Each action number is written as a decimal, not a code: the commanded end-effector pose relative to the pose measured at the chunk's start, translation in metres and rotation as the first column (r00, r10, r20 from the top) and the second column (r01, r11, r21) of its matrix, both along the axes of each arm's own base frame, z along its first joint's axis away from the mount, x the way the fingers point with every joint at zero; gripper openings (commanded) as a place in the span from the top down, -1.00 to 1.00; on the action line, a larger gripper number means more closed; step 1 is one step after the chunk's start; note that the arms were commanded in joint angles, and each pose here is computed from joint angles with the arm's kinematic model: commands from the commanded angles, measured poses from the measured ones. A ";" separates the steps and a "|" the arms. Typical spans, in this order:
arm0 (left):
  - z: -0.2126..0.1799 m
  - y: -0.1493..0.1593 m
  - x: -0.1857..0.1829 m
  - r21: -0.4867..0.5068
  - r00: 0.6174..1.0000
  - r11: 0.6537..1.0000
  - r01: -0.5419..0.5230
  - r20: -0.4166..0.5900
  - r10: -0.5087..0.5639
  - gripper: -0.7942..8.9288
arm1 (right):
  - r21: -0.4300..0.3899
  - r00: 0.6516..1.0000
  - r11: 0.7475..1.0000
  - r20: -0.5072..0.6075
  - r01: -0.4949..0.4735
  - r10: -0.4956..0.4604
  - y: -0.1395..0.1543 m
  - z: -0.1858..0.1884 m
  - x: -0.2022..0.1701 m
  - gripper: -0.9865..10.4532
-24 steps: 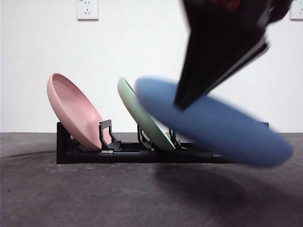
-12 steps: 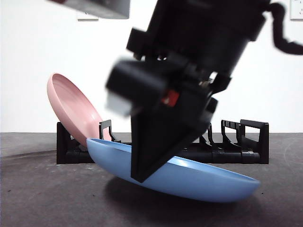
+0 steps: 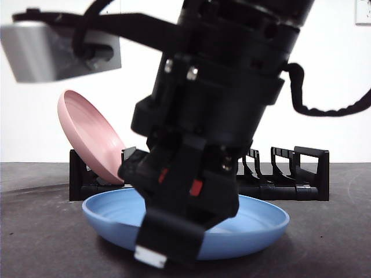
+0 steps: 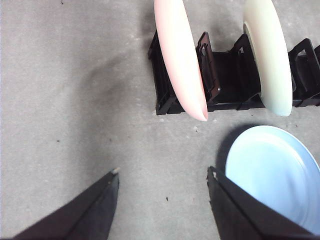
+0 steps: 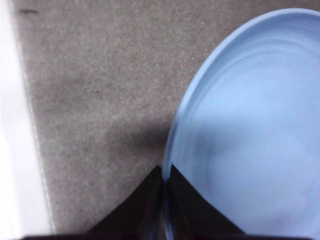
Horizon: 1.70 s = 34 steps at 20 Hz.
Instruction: Place the plate
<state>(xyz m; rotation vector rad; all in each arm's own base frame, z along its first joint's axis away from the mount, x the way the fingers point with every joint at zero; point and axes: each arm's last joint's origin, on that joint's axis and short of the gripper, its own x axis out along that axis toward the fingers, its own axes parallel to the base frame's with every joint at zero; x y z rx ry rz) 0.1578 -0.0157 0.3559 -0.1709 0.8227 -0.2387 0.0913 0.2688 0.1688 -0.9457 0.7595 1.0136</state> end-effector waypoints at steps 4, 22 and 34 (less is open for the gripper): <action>0.007 0.000 0.000 0.004 0.999 1.000 0.013 0.033 -0.013 0.26 | 0.003 1.000 1.000 0.018 -0.017 0.017 0.007 0.001 -0.001 0.58; 0.013 -0.004 0.005 -0.072 0.996 0.997 -0.033 0.080 0.039 0.26 | 0.548 0.919 0.754 -0.075 0.363 -0.388 -0.123 0.175 0.098 0.35; 0.010 -0.055 0.111 0.075 0.997 0.997 0.003 -0.082 0.004 0.26 | 0.542 0.775 0.590 -0.204 0.598 -0.598 -0.196 0.171 0.131 0.35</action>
